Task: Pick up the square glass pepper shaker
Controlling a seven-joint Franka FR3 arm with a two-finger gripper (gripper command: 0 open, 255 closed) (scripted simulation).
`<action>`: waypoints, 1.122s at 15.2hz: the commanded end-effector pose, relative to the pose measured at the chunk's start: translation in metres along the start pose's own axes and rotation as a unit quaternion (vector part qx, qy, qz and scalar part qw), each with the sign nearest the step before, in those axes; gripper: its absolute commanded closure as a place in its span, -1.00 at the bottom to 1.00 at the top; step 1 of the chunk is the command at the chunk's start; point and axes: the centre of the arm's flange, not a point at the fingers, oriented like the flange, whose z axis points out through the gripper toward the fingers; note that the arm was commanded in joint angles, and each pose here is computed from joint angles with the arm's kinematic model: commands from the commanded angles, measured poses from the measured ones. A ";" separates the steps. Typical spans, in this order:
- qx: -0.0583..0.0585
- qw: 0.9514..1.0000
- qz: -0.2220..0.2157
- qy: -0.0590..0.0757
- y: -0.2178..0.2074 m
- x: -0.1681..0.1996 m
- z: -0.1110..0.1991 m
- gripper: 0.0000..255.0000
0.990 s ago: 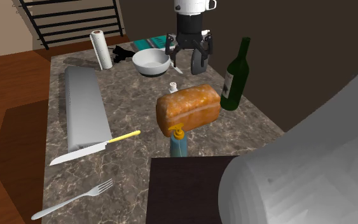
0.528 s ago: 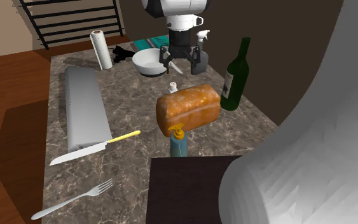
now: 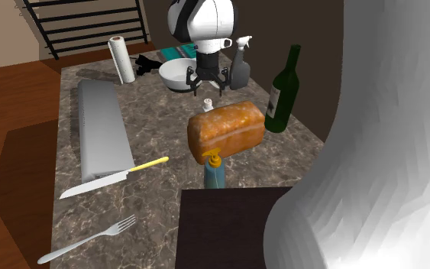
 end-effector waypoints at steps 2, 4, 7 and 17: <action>0.001 1.000 0.001 0.000 -0.002 0.008 0.017 -1.00; 0.001 1.000 0.001 0.000 -0.002 0.010 0.028 -1.00; 0.001 1.000 0.001 0.000 -0.001 0.012 0.044 -1.00; 0.001 1.000 0.001 0.000 -0.002 0.013 0.047 1.00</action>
